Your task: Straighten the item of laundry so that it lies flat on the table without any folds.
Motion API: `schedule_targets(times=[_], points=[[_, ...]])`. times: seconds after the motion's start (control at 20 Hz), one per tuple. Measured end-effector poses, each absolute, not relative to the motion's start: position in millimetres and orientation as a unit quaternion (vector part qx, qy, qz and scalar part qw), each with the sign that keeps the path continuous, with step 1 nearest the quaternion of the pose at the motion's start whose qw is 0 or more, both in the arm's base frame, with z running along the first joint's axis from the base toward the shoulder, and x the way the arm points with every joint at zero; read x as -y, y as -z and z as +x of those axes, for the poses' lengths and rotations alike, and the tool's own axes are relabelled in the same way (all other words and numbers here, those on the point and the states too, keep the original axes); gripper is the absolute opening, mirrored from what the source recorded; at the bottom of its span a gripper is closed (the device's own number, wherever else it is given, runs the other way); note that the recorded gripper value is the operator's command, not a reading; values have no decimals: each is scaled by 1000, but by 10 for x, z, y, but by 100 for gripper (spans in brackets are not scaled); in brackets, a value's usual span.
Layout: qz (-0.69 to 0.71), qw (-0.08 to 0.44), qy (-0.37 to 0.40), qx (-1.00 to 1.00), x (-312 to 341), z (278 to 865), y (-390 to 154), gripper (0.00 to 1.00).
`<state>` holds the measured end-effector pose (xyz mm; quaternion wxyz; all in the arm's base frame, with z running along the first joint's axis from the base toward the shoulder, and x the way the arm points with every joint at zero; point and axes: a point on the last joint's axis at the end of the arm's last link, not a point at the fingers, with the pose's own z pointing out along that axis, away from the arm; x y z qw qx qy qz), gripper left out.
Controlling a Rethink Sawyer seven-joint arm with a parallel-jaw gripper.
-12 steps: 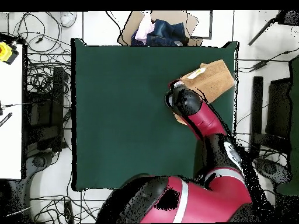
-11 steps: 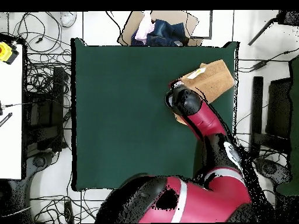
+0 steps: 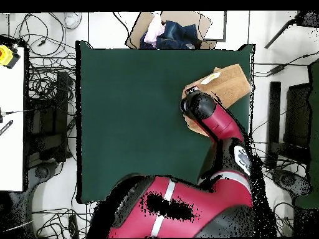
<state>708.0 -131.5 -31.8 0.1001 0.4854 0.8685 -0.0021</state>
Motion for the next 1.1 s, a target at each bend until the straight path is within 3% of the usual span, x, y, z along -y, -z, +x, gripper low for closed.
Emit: schedule_targets(times=[0.2,0.8,0.85,1.1], points=[[490,108,4,-865,1438,7182,613,100],[487,137,-12,-862,1726,7649,587,100],[485,155,-12,-861,1782,7757,601,0],[482,190,-7,-855,1874,7906,653,0]])
